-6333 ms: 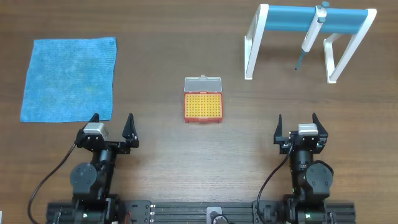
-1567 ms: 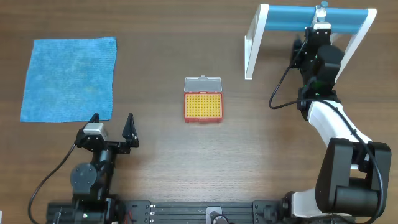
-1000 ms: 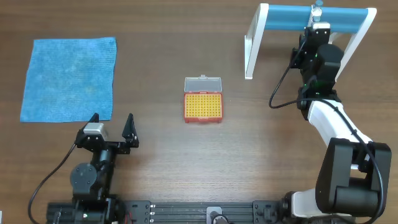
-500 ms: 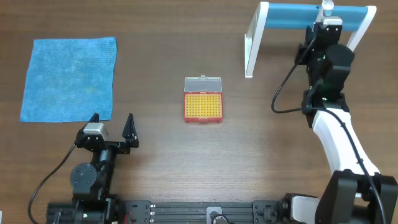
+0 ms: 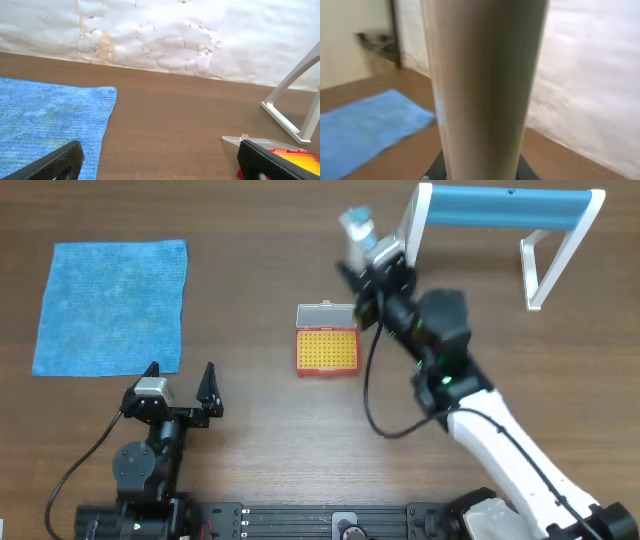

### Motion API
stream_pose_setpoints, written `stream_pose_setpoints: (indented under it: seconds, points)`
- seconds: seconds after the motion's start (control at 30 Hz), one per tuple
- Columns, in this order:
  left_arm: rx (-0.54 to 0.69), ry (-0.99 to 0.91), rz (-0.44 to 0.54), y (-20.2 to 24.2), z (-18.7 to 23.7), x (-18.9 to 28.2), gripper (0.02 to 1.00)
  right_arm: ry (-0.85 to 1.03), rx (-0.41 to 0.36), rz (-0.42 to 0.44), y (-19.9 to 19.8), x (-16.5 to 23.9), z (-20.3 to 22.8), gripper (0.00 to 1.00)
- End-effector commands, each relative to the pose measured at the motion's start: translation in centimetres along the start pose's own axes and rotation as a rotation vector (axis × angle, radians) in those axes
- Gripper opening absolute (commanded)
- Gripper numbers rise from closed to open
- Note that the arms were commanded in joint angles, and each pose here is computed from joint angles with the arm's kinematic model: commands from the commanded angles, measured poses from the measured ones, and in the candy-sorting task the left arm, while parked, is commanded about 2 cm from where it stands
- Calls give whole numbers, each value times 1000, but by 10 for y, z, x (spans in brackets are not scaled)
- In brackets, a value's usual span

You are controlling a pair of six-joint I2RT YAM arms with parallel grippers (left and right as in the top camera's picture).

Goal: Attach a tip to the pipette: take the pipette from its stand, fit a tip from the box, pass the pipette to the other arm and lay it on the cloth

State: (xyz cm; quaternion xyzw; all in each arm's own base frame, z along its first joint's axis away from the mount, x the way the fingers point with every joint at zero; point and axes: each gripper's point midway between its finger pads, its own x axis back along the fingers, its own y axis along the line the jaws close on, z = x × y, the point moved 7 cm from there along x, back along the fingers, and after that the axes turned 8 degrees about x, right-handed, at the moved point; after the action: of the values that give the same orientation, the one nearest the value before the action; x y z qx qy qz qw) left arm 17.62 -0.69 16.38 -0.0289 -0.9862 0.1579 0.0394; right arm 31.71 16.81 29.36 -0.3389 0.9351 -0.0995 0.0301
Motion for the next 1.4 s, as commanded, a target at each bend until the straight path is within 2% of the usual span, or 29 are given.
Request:
stream_pose_setpoints:
  seconds: [0.03,0.1,0.17,0.27,0.5,0.63,0.73,1.13,1.27,1.4]
  points:
    - [-20,5,14,-1,2,0,996,-182,21,-69,36,23,21,73]
    - [-20,5,14,-1,2,0,993,-90,-65,-104,45,24,41,73]
    - [-20,5,14,-1,2,0,996,-64,-76,-161,55,24,48,73]
    - [-20,5,14,-1,2,0,993,-97,-68,-184,62,24,42,71]
    - [-20,5,14,-1,2,0,993,-179,-43,-164,60,26,40,71]
    - [-20,5,14,-1,2,0,996,-115,-63,-177,65,16,68,71]
    - [-20,5,14,-1,2,0,993,-143,-79,-186,68,7,71,73]
    - [-20,5,14,-1,2,0,996,-54,-102,-194,72,-5,101,71]
    - [-20,5,14,-1,2,0,996,-53,-97,-147,66,-9,101,73]
    - [-20,5,14,-1,2,0,996,-57,-97,-142,64,-14,100,71]
